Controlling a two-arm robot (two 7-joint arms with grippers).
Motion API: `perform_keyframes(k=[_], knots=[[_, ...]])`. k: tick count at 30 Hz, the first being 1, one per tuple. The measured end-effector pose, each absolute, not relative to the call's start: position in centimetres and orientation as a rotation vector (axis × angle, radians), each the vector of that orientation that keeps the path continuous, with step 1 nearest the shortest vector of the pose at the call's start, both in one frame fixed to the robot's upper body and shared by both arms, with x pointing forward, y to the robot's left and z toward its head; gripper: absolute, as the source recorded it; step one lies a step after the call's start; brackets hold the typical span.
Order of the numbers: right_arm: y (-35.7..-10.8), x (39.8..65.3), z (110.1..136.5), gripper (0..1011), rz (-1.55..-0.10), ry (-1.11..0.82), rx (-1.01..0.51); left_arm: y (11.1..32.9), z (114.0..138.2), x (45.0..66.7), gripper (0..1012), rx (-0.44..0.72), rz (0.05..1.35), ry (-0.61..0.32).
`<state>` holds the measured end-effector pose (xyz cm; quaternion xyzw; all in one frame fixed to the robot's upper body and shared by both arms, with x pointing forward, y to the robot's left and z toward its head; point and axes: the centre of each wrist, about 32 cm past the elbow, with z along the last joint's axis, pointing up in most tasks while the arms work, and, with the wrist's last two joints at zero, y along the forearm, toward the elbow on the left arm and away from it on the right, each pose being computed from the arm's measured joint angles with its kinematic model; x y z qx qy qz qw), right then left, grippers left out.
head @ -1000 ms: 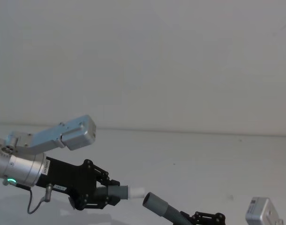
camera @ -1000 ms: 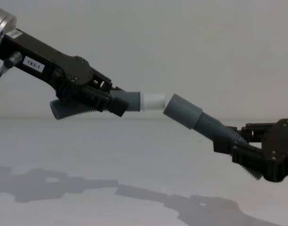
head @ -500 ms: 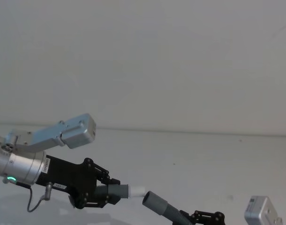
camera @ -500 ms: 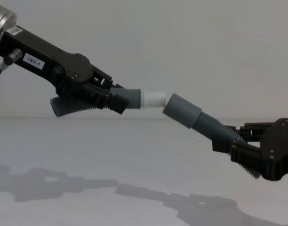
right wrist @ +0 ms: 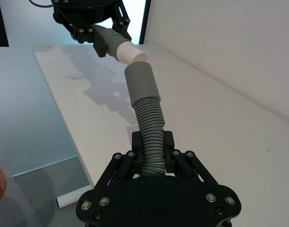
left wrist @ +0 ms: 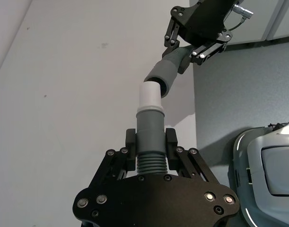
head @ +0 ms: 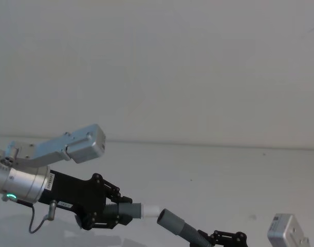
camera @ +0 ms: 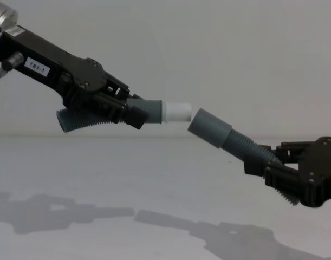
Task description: Use both hands to pick up one end of the pipe from the table, align the ends, and insert them.
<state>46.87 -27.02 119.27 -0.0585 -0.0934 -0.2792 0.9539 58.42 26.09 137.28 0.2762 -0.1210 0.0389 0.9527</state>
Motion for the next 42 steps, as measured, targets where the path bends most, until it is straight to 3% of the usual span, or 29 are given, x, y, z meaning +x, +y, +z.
perform_keyframes(k=[24, 42], knots=[[-27.5, 47.1, 119.4, 230, -0.559, -0.202, -0.087, 25.5, 137.1, 58.8, 325, 0.568, 0.054, -0.231], [-28.2, 47.3, 119.2, 230, -0.417, -0.347, -0.033, 25.3, 136.9, 59.6, 325, 0.572, 0.016, -0.221]])
